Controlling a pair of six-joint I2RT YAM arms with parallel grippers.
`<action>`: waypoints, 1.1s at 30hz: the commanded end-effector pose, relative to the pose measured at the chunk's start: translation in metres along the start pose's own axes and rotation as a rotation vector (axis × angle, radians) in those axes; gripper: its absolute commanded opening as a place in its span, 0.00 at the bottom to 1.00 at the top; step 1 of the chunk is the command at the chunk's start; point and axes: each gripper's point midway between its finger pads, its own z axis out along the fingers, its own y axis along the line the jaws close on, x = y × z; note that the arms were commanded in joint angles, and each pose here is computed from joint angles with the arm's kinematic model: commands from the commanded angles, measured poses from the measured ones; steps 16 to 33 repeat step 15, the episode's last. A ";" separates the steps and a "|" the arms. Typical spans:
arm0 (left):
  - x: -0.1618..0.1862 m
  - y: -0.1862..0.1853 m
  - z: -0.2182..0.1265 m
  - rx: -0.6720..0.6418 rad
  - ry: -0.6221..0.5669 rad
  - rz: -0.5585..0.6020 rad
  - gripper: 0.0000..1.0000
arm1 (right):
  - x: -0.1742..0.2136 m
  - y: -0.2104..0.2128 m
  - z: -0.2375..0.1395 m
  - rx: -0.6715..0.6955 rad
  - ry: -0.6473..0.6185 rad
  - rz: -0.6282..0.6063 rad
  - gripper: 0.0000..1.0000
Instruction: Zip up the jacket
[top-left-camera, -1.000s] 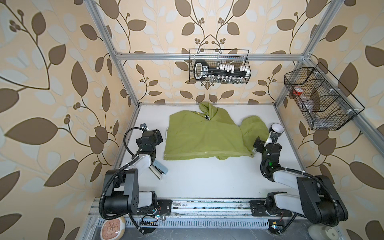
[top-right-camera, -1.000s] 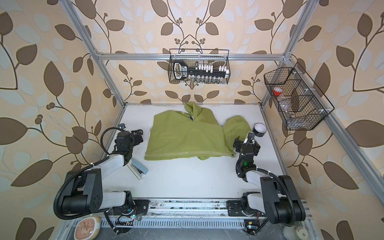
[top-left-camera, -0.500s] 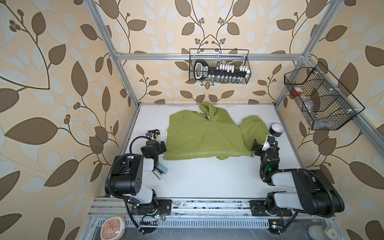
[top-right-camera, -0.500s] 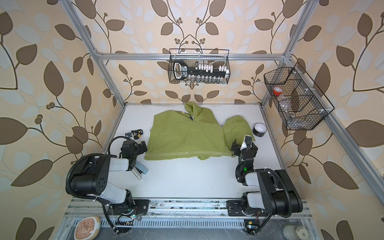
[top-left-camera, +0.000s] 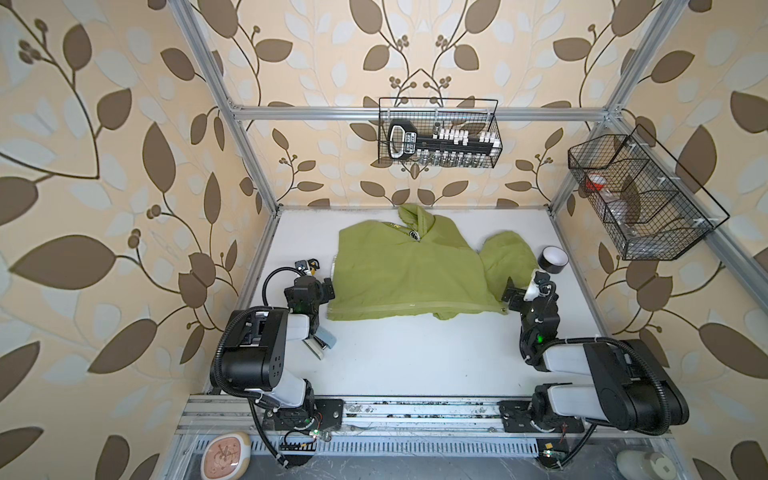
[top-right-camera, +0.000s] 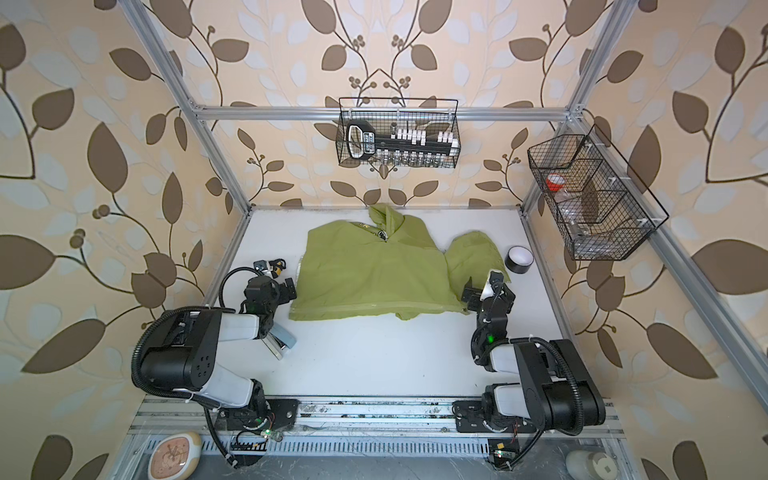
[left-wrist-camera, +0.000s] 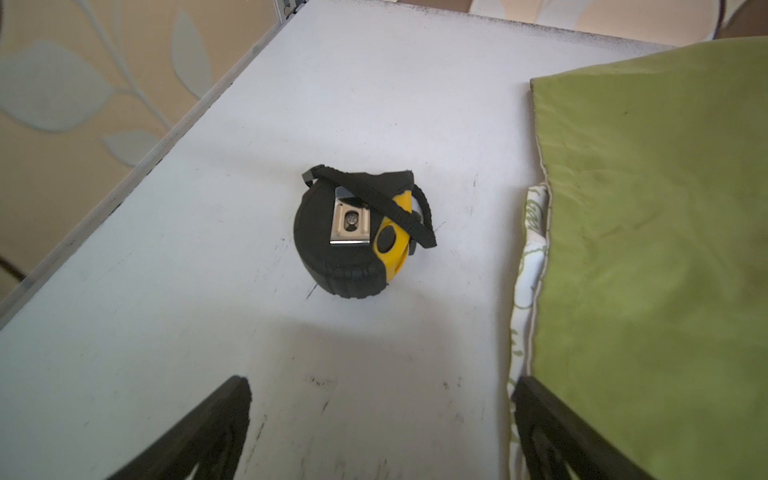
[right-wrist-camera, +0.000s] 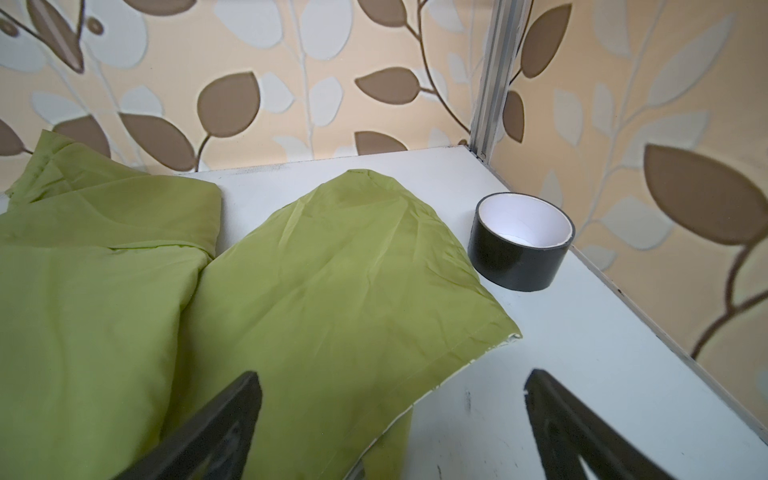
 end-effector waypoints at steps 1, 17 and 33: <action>-0.024 -0.006 -0.001 0.011 -0.070 0.006 0.99 | -0.014 0.007 0.002 -0.022 -0.045 -0.022 1.00; -0.023 -0.006 -0.001 0.008 -0.067 0.007 0.99 | -0.013 0.012 0.000 -0.046 -0.047 -0.040 1.00; -0.023 -0.006 -0.001 0.008 -0.067 0.007 0.99 | -0.013 0.012 0.000 -0.046 -0.047 -0.040 1.00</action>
